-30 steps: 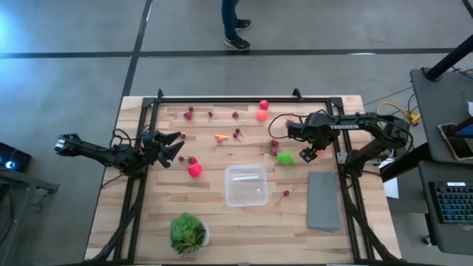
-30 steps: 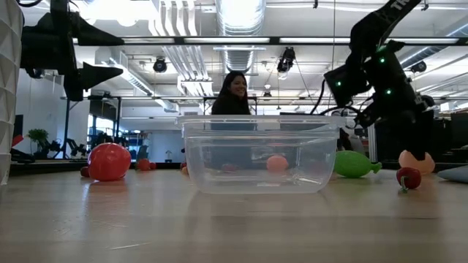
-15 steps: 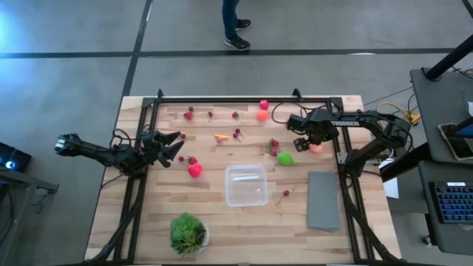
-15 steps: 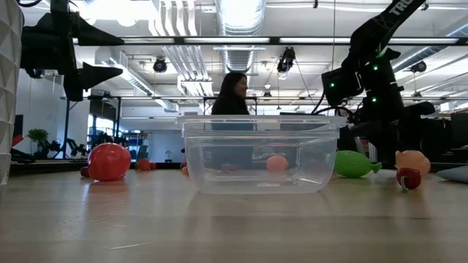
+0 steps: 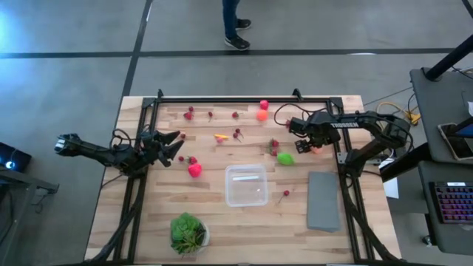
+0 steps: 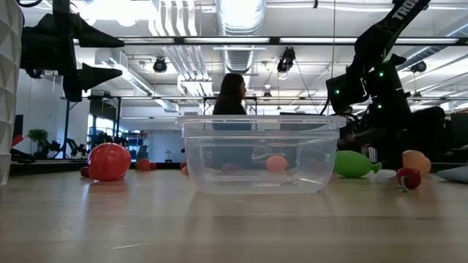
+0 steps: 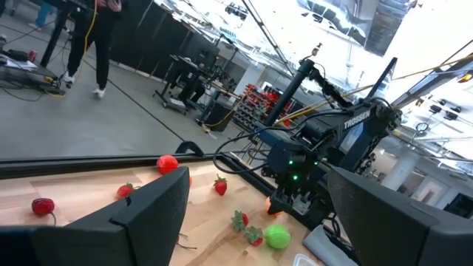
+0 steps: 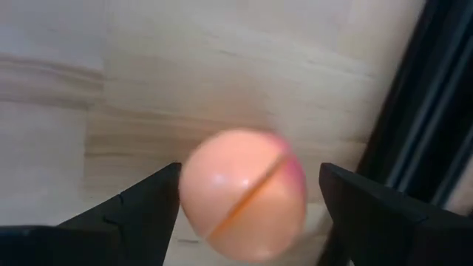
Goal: Pick and placing Produce into tupperware
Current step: Put the pink peach into the transparent bin
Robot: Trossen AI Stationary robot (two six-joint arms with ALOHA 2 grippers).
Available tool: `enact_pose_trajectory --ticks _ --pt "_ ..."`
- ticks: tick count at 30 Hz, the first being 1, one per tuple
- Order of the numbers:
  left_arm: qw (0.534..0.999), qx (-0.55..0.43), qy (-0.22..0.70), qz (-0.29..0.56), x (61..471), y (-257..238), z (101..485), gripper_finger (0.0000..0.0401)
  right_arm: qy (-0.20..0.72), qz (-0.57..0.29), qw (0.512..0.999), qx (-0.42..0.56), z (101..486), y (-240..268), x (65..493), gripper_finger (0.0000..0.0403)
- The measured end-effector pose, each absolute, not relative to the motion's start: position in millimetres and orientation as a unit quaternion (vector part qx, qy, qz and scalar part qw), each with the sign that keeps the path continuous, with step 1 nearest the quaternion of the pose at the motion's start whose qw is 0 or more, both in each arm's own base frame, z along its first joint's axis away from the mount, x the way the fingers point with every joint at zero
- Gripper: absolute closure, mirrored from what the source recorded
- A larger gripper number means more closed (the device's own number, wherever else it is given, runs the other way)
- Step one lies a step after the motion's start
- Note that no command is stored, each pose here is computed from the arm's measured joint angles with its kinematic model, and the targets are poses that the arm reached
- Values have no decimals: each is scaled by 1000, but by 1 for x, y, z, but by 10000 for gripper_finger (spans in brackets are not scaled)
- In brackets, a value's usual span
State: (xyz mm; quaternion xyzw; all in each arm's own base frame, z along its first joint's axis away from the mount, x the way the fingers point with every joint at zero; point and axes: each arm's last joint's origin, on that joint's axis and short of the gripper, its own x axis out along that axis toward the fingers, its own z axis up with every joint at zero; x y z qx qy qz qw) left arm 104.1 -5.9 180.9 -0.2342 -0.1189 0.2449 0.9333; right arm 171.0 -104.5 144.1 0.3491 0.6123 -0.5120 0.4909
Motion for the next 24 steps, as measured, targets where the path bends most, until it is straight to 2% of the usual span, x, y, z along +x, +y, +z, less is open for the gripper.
enact_pose_trajectory --ticks 10,24 --pt "933 -235 -119 245 104 -6 181 92 596 -523 493 359 139 -104 170 95" --pt "933 -235 -120 245 104 -6 181 92 594 -512 494 376 139 -104 171 158"
